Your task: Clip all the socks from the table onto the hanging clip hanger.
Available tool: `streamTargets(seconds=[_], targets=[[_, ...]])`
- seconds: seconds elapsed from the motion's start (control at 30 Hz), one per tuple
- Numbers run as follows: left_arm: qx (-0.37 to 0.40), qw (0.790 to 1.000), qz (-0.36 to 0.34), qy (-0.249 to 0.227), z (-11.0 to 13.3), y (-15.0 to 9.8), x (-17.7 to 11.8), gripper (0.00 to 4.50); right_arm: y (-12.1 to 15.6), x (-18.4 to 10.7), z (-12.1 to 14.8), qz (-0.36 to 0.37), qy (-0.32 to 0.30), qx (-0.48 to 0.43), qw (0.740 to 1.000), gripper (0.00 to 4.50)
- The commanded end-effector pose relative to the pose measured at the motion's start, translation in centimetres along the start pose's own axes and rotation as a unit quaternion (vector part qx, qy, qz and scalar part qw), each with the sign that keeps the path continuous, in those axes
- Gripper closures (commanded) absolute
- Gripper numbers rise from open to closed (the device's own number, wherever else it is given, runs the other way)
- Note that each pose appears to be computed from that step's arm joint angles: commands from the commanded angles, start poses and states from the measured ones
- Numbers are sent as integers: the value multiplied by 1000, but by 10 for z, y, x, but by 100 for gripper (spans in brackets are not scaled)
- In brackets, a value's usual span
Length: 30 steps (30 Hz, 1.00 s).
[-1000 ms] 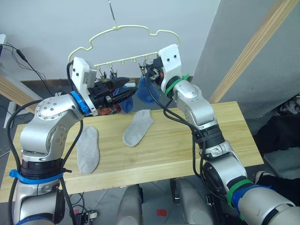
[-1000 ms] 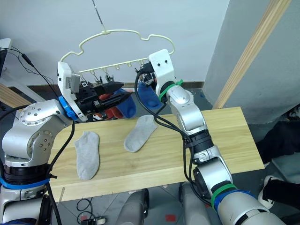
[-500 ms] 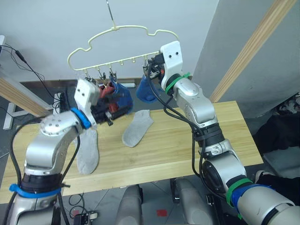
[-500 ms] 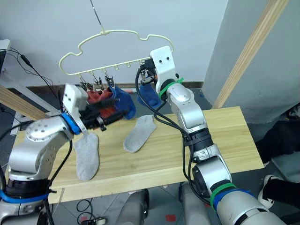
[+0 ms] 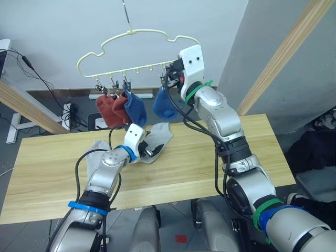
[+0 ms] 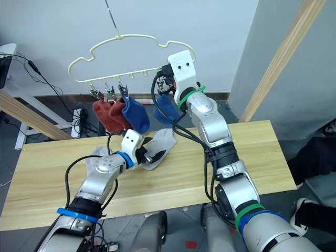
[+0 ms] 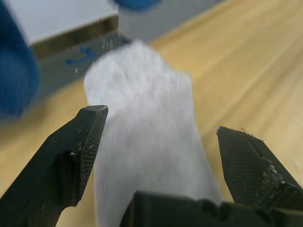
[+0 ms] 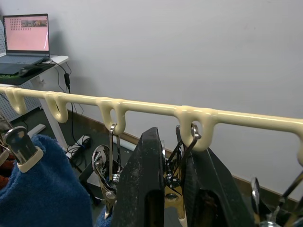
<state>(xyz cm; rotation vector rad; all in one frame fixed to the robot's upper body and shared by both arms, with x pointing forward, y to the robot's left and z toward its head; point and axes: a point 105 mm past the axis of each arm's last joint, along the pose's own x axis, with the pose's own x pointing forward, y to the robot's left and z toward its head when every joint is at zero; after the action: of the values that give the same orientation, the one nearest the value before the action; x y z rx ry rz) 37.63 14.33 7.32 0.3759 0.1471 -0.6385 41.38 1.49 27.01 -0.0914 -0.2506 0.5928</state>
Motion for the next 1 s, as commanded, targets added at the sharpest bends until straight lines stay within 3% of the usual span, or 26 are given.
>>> streamTargets(seconds=[0.03,0.17,0.23,0.57,0.67,0.77,1.0], targets=[[14,1000,12,-2,-3,4,11,32,6,0,24,9,-37,-3,999,436],[10,999,7,35,-21,1,22,32,8,-1,23,9,-35,-2,999,436],[6,999,2,46,-27,-1,24,71,8,-1,24,9,-35,-1,999,436],[-15,998,-22,59,-42,-11,18,367,9,-1,25,9,-37,-1,999,436],[-23,998,-26,44,-38,-12,16,450,8,-1,25,9,-36,-1,999,436],[-44,998,-37,-7,-18,-16,17,450,8,0,25,9,-36,0,999,436],[-135,973,-85,-168,69,-23,12,450,7,-1,26,9,-37,2,999,436]])
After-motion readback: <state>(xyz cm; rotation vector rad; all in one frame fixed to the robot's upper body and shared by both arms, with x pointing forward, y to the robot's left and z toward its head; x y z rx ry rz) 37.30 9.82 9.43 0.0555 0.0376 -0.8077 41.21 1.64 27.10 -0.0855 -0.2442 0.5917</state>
